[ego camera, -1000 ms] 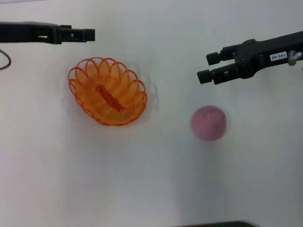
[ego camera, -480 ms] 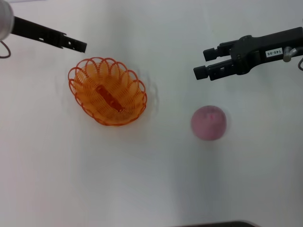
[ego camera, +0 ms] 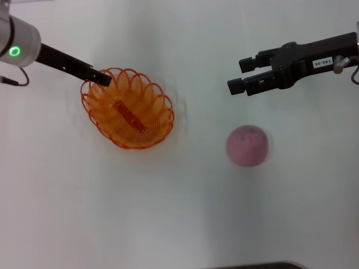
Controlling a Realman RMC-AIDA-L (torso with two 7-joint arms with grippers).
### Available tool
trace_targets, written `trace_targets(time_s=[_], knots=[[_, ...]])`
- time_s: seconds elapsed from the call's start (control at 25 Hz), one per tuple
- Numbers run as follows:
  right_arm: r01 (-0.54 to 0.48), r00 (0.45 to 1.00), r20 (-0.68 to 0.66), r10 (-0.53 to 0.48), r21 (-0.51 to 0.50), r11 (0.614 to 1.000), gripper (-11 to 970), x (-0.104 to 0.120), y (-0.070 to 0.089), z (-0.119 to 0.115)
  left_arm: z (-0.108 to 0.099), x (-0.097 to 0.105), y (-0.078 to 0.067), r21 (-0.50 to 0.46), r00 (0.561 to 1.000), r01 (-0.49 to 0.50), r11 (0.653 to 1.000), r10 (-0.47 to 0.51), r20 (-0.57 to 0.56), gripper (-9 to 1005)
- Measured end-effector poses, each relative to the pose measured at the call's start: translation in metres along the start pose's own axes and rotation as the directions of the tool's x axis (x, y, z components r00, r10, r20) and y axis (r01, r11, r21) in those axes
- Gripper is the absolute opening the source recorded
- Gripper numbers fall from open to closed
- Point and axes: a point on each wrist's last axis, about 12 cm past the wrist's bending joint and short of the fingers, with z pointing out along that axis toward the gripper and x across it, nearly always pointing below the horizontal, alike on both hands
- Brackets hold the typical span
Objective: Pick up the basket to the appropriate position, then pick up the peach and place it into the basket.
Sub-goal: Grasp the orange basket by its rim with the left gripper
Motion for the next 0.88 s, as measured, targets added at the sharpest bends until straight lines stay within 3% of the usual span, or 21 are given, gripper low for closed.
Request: trace_targets(time_s=[0.52,0.64,0.88], knots=[[-0.007,1.000,0.001,0.007,0.002,1.000,860,0.002,0.000,0.000,0.015,0.006,-0.007,0.007,0.999,0.000,1.000,0.000,-0.032,745],[-0.009,1.000,0.001,0.009,0.002,1.000,860,0.003,0.000,0.000,0.016,0.005,-0.008,0.010,1.000,-0.004,1.000,0.004,-0.030,475],[-0.010,1.000,0.002,0.010,0.003,1.000,859,0.003,-0.001,0.000,0.017,0.003,-0.011,0.014,1.000,-0.008,1.000,0.008,-0.029,264]])
